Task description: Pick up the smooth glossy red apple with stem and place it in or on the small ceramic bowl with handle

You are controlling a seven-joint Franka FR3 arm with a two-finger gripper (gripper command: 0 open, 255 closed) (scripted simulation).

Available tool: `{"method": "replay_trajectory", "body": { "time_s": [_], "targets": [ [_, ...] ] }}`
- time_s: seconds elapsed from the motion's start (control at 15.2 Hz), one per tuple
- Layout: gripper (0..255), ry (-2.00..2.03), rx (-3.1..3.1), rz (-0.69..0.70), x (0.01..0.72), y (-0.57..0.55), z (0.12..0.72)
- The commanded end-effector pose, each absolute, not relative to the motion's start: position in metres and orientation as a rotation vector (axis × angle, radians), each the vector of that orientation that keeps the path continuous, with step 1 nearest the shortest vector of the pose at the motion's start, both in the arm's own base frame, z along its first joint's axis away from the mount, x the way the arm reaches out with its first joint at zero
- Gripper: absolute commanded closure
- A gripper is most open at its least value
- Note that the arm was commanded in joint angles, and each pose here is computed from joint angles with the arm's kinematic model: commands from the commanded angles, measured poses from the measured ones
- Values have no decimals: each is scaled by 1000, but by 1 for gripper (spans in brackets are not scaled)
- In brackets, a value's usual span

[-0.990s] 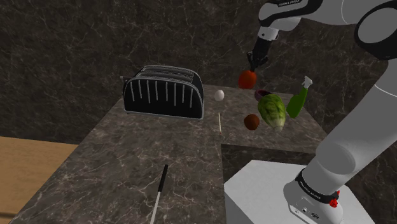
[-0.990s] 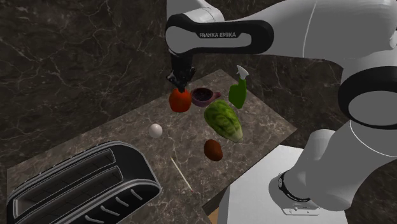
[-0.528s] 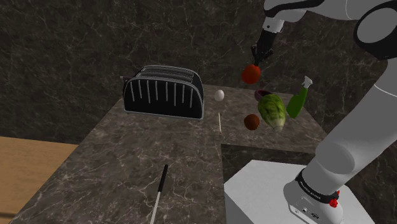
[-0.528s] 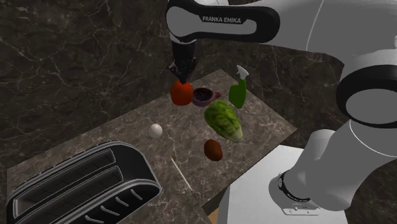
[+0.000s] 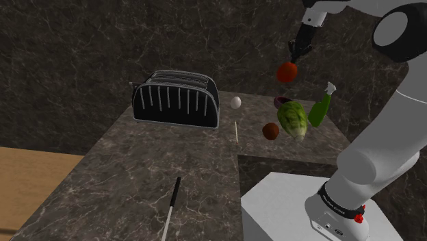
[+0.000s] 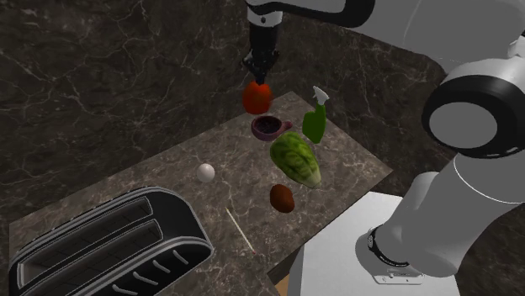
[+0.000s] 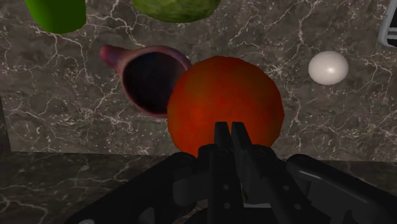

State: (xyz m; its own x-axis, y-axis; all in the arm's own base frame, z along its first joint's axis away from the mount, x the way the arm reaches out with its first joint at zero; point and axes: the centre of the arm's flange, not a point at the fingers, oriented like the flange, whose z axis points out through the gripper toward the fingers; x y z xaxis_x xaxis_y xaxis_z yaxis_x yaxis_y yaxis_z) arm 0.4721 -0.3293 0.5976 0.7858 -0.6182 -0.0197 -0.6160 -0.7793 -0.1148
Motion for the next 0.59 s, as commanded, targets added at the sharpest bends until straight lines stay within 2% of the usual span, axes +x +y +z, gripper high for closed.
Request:
{"method": "replay_trajectory", "body": {
  "time_s": [0.0, 0.26, 0.53],
  "targets": [
    [255, 989, -2860, -29, 463, -352, 611],
    [255, 989, -2860, -29, 446, -392, 630],
    [255, 989, -2860, -29, 446, -392, 609]
  ]
}}
